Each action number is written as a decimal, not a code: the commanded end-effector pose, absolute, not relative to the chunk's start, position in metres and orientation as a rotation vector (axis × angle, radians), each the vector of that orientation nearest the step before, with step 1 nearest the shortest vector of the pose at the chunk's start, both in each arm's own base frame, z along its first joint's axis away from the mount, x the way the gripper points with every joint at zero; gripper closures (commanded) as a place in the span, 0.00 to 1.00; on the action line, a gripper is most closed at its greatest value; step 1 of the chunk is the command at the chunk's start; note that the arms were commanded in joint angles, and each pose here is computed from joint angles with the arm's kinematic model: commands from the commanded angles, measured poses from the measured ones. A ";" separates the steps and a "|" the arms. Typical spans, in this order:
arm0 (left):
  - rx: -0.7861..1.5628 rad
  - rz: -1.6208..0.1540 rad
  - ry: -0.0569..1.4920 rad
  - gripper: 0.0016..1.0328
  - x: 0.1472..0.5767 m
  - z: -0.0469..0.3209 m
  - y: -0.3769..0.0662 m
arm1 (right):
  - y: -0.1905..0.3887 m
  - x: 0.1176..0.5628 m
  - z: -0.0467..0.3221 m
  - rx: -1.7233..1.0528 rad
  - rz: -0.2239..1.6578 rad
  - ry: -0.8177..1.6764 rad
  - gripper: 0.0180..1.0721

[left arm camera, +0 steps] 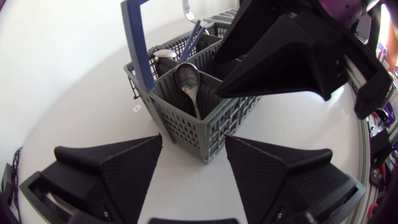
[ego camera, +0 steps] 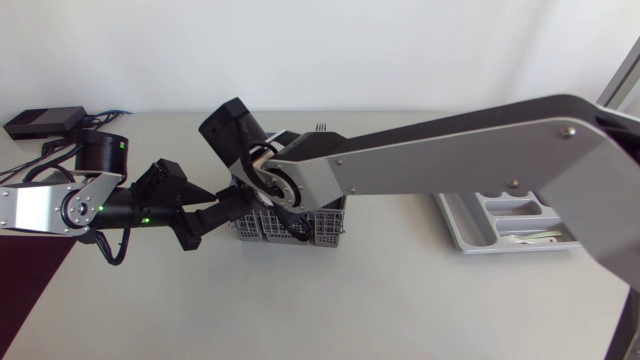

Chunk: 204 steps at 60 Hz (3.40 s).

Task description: Sort the cutlery from the basket into the organizer compartments.

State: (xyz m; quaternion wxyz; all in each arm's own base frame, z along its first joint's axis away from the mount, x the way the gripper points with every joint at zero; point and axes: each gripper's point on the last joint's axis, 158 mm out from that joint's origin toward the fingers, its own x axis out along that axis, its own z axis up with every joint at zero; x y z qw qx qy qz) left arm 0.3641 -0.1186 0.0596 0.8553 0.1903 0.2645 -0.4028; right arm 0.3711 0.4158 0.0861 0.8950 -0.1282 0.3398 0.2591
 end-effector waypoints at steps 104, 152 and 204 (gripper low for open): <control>0.385 -0.871 0.544 0.32 0.347 0.056 -0.108 | 0.410 0.410 0.067 -0.180 0.419 0.628 0.58; 0.384 -0.872 0.546 0.32 0.346 0.054 -0.108 | 0.419 0.411 0.049 -0.196 0.433 0.651 0.71; 0.391 -0.862 0.518 0.32 0.341 0.070 -0.109 | 0.416 0.392 0.069 -0.243 0.468 0.565 0.86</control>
